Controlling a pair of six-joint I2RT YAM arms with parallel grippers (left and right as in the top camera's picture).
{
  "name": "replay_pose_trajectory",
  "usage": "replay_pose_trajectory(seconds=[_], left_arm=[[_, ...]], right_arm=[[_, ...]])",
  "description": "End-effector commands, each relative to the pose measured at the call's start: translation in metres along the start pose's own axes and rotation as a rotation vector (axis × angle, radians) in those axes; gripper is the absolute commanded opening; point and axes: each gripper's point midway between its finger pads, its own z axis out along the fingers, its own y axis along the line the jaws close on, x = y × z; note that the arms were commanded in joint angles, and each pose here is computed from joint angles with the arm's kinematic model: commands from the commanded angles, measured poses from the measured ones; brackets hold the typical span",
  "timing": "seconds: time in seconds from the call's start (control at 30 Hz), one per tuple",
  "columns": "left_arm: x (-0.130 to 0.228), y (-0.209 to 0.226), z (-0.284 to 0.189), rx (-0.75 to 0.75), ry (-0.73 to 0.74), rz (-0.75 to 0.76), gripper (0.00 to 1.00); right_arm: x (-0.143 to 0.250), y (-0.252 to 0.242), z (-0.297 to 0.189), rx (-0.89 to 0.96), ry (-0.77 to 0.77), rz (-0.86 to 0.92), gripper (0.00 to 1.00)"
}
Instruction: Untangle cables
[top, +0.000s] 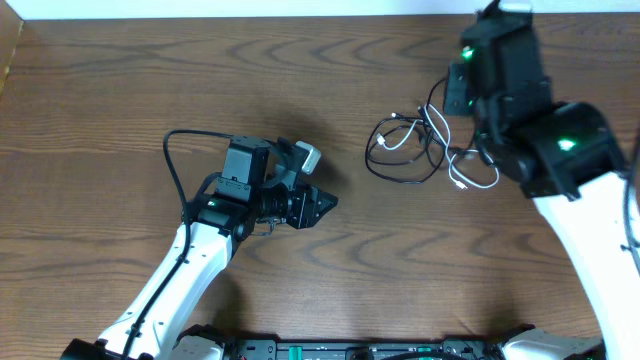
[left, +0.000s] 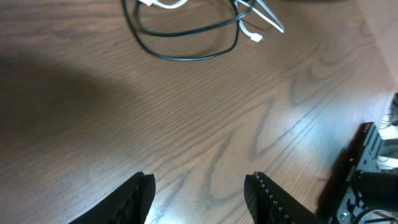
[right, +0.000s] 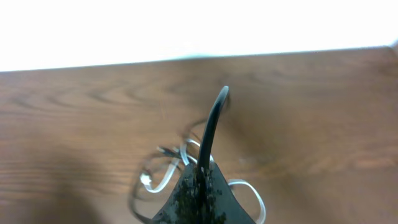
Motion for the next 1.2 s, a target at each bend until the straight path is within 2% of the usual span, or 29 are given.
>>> replay_pose_trajectory(seconds=[0.0, 0.23, 0.37, 0.47, 0.67, 0.77, 0.9, 1.03, 1.17], left_arm=[[0.002, -0.008, 0.002, 0.043, 0.007, 0.012, 0.52], [0.003, -0.018, 0.007, 0.063, 0.015, 0.041, 0.52], [0.004, -0.024, 0.009, 0.074, 0.022, 0.056, 0.52], [0.004, -0.026, 0.010, 0.079, 0.022, 0.062, 0.52], [-0.005, -0.027, 0.010, 0.083, -0.014, 0.082, 0.52], [-0.011, -0.028, 0.010, 0.086, -0.036, 0.068, 0.52], [-0.012, -0.028, 0.010, 0.087, -0.039, 0.057, 0.52], [-0.012, -0.028, 0.010, 0.087, -0.039, 0.049, 0.52], [-0.011, -0.028, 0.010, 0.087, -0.035, 0.036, 0.52]], right_arm=[[-0.035, 0.013, -0.034, -0.127, -0.078, 0.006, 0.01], [-0.082, 0.026, -0.123, -0.369, -0.210, -0.003, 0.01], [-0.077, 0.029, -0.151, -0.453, -0.196, -0.031, 0.01], [-0.051, 0.051, -0.159, -0.599, -0.107, -0.151, 0.01], [-0.021, 0.053, -0.138, -0.580, 0.039, -0.202, 0.01], [-0.016, 0.042, -0.120, -0.482, 0.076, -0.204, 0.01], [0.000, 0.031, -0.084, -0.343, 0.174, -0.215, 0.01], [0.012, 0.040, -0.040, -0.304, 0.254, -0.240, 0.01], [-0.003, 0.062, 0.012, -0.321, 0.209, -0.275, 0.01]])
